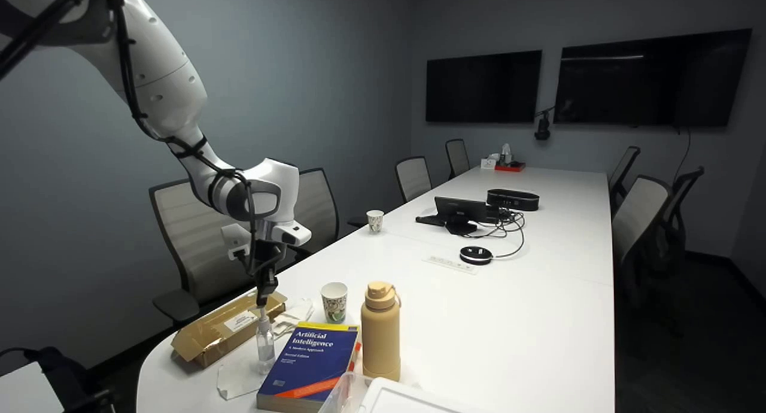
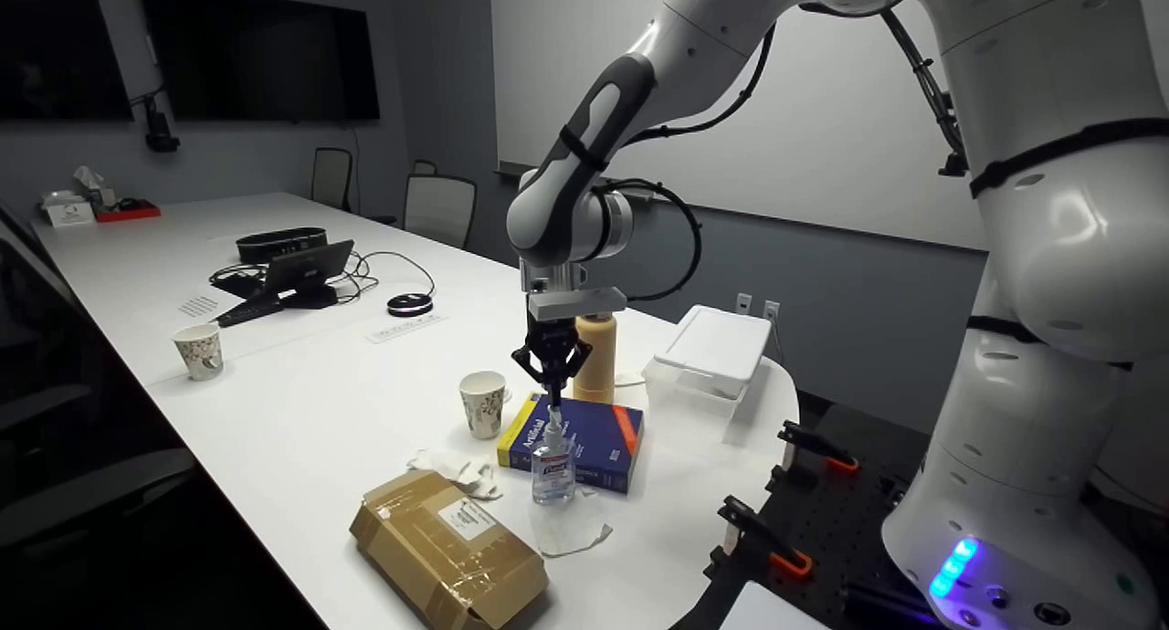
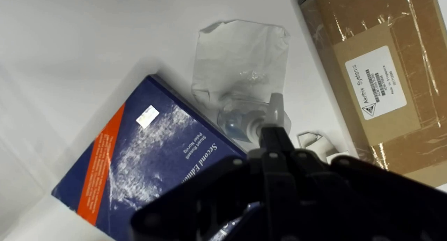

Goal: Push the top of the transparent bottle

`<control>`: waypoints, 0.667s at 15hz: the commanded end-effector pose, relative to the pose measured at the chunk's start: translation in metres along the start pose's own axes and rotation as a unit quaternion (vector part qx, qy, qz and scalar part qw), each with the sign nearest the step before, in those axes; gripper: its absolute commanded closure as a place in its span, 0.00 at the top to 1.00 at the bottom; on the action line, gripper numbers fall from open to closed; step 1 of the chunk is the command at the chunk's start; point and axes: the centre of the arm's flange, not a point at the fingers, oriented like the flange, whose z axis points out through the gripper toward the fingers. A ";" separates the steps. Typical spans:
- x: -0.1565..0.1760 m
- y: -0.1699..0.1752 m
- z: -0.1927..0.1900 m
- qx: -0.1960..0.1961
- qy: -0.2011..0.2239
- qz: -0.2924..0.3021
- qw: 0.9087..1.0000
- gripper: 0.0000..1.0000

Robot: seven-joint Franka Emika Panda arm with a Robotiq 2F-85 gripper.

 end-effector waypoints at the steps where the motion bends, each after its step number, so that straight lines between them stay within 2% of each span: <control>1: 0.005 0.002 0.004 0.008 -0.005 -0.003 1.000 0.00; 10: 0.000 0.000 0.014 0.009 -0.011 -0.004 1.000 0.00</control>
